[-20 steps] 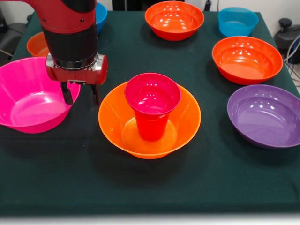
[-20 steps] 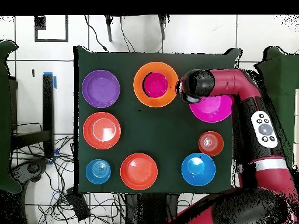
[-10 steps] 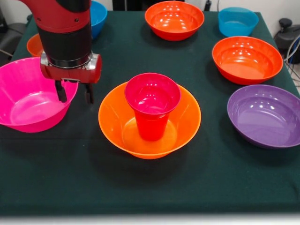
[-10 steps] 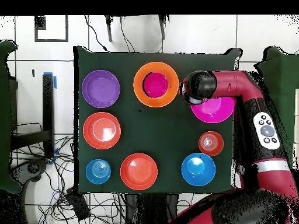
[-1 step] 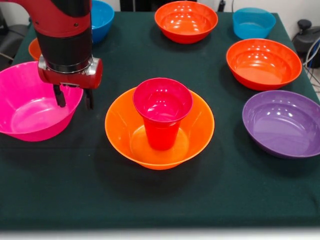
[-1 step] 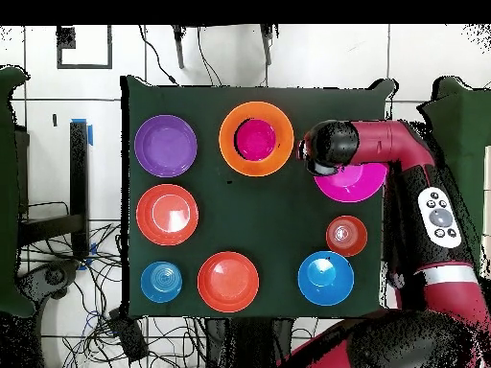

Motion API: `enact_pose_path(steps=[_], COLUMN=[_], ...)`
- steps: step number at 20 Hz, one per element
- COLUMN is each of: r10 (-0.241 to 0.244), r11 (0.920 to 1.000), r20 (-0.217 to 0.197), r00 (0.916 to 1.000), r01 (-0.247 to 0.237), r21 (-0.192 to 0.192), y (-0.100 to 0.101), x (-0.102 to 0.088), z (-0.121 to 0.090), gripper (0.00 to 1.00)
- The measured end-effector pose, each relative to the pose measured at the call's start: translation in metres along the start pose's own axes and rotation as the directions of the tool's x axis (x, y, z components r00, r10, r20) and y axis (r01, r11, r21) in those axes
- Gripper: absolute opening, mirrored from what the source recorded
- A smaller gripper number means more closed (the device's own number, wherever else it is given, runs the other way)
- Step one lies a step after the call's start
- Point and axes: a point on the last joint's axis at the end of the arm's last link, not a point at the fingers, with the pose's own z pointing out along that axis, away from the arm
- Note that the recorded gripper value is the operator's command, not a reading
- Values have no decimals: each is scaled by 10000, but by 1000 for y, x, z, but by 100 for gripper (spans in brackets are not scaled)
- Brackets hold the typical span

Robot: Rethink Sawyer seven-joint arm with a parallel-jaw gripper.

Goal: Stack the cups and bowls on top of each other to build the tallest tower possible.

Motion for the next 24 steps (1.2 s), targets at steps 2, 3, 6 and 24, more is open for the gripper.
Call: enact_pose_path(steps=[2, 3, 6, 24], r10=[16, 25, 58, 409], r11=[10000, 10000, 10000, 9992], r20=[-21, -30, -23, 668], r00=[10000, 10000, 10000, 9969], r01=[-16, -25, -58, -406], r21=[21, 27, -19, -51], y=[-2, -3, -4, -19], x=[3, 4, 7, -6], z=[5, 8, 19, 32], gripper=[100, 100, 100, 0])
